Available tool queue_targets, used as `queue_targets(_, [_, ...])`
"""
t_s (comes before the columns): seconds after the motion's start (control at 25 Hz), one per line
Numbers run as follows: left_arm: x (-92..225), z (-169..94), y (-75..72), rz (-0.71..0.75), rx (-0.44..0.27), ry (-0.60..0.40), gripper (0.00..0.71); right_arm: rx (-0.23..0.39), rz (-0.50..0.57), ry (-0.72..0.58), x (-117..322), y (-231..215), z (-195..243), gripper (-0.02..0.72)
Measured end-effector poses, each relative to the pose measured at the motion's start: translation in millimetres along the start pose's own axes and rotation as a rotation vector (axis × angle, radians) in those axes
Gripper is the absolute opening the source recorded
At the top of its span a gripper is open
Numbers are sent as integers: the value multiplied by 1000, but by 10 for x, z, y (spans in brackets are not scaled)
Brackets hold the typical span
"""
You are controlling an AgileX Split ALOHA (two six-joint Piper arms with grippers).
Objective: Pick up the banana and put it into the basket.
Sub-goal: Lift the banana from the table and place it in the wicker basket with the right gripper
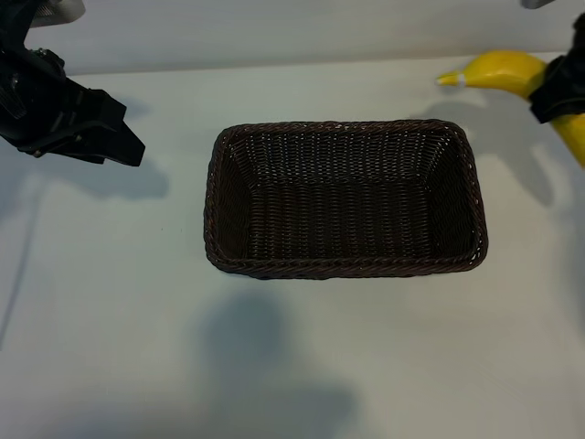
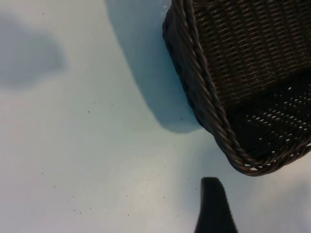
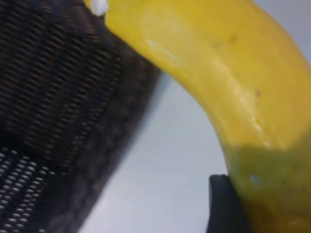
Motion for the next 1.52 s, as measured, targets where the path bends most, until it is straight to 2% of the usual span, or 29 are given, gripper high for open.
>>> queue_targets(0.4, [-2,0,-3,2,2,-1,502,-65,-94,-75,-245,819,100,416])
queue_targets(0.72, [-4,0,-10,1,5,-2,502,-116,-168,-49,-234,1311,294,416])
queue_targets(1.0, [-5,0,-12,0,6,-3,502,-124,-180,-39,-327,1364,354,415])
queue_targets(1.28, [-5,0,-12,0,6,-3,502,-105,-209,-25,-309,1328,346,415])
queue_targets(1.52, [-5,0,-12,-1,6,-3,502,-108,-333,4,-242,1327,346,415])
Point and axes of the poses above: a point on each arm's last joint axis where the gripper is mounted, z pointing out along that axis toward the gripper, y along the wrist's bending axis when the last joint is at zero, x = y × z, the point moved 10 cm from there along z, pointing out along that axis toward the gripper, and after that the axes turned 11 degrees about z, right-handed, at the moved point
